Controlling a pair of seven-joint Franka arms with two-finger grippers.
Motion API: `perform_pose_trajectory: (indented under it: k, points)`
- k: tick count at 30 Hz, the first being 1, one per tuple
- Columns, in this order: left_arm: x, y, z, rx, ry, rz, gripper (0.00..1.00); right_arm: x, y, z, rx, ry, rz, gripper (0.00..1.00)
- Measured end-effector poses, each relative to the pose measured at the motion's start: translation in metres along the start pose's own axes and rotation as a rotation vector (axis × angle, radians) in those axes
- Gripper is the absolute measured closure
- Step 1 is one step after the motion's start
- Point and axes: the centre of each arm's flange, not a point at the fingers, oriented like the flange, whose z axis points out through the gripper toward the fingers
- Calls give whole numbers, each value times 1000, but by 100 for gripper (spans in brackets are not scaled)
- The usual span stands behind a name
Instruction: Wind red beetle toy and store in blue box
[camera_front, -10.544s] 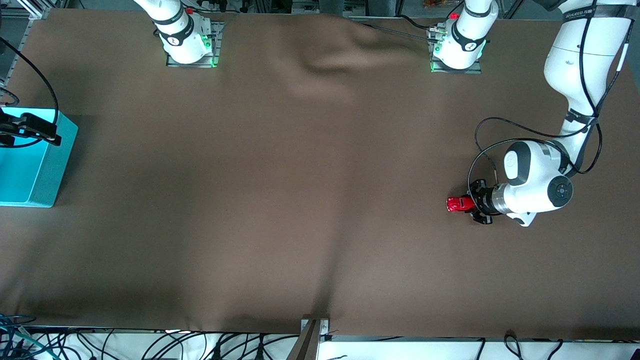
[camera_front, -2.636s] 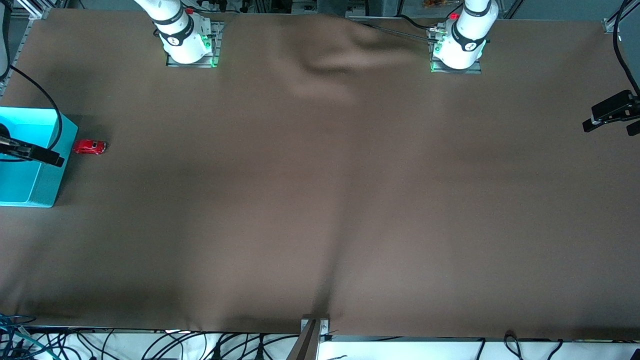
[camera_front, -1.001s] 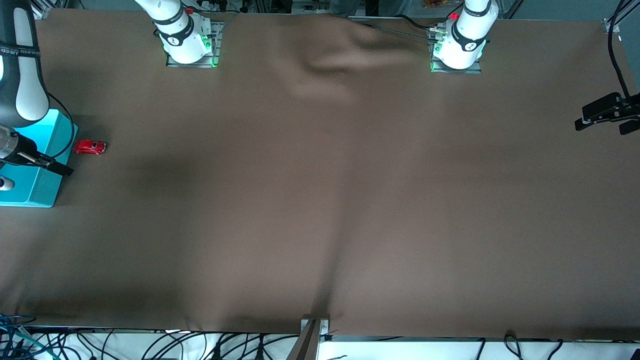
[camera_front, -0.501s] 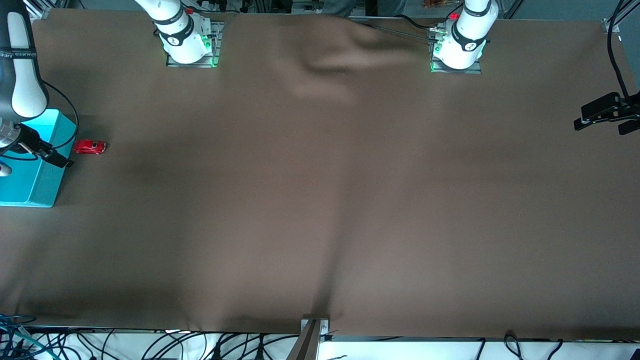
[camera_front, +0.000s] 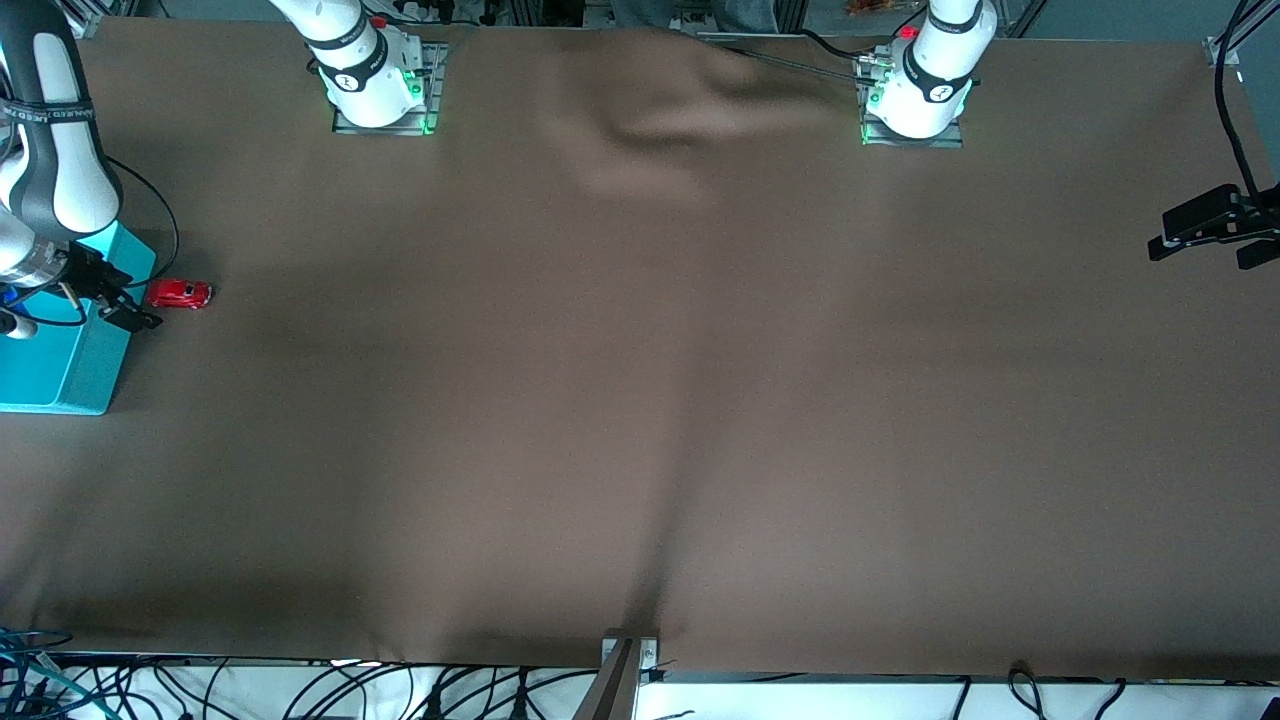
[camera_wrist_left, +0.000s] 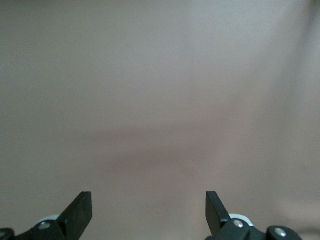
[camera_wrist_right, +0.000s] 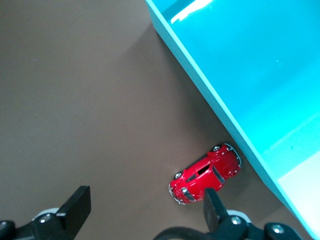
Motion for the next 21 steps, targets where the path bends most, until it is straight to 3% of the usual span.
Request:
perform_pose_trajectory:
  k: [12, 21]
  points:
    - [0, 0, 0, 0, -1, 0, 0, 3, 28, 9, -16, -16, 163, 0]
    - [0, 0, 0, 0, -1, 0, 0, 2, 51, 18, -28, -24, 217, 0]
